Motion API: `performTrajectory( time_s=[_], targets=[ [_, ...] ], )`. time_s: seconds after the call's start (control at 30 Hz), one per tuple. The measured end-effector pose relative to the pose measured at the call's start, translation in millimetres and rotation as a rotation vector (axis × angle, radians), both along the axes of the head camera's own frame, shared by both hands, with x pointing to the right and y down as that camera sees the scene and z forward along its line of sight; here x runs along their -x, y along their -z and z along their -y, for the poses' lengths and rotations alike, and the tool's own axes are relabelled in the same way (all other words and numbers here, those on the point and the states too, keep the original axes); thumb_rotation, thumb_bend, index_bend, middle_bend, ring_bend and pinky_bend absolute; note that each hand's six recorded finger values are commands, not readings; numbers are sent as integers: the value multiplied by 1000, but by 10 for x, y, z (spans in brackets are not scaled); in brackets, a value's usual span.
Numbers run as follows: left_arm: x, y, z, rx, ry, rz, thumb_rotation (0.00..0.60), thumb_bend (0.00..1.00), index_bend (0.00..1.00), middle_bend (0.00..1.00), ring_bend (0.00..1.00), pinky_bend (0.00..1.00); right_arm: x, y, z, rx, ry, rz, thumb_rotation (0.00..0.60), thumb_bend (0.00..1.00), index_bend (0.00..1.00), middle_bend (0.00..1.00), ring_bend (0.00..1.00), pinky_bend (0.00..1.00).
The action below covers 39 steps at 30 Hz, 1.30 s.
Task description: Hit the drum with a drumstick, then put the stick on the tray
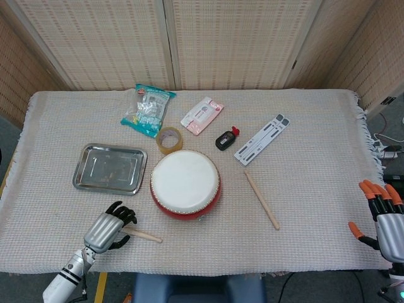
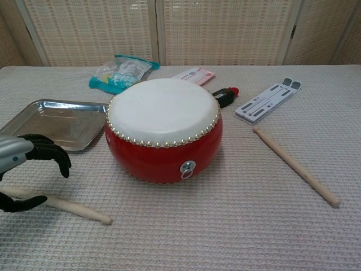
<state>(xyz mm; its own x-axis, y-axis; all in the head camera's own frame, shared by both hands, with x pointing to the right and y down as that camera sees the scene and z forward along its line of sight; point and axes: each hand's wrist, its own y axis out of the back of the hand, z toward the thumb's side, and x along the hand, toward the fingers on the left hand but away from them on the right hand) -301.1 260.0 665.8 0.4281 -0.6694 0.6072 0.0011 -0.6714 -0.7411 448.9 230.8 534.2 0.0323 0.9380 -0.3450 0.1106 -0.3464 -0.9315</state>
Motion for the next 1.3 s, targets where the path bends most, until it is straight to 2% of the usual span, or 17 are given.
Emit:
performTrajectory(
  time_s=[0.13,0.23,0.43,0.83,1.3],
  targets=[
    [-84,-55,-59,8,12,5,600,307,409,191,44,17,-2,-14,1,4,1,3,600,253,0,53,0,0],
    [-145,-85,-97,3,16,12,600,305,426,153,3,0,-6,-19,0,7,2,6,600,253,0,53,0,0],
    [-235,-143,-155,-14,26,29,600,296,454,97,0,0,-23,-23,-9,10,0,12,600,253,0,53,0,0],
    [-305,-293,-228,2,38,74,600,310,466,106,0,0,-77,-33,-19,17,-7,22,600,253,0,53,0,0],
    [-297,-343,-219,10,64,81,600,338,491,108,0,0,-119,-35,-34,17,-15,27,600,253,0,53,0,0]
  ],
)
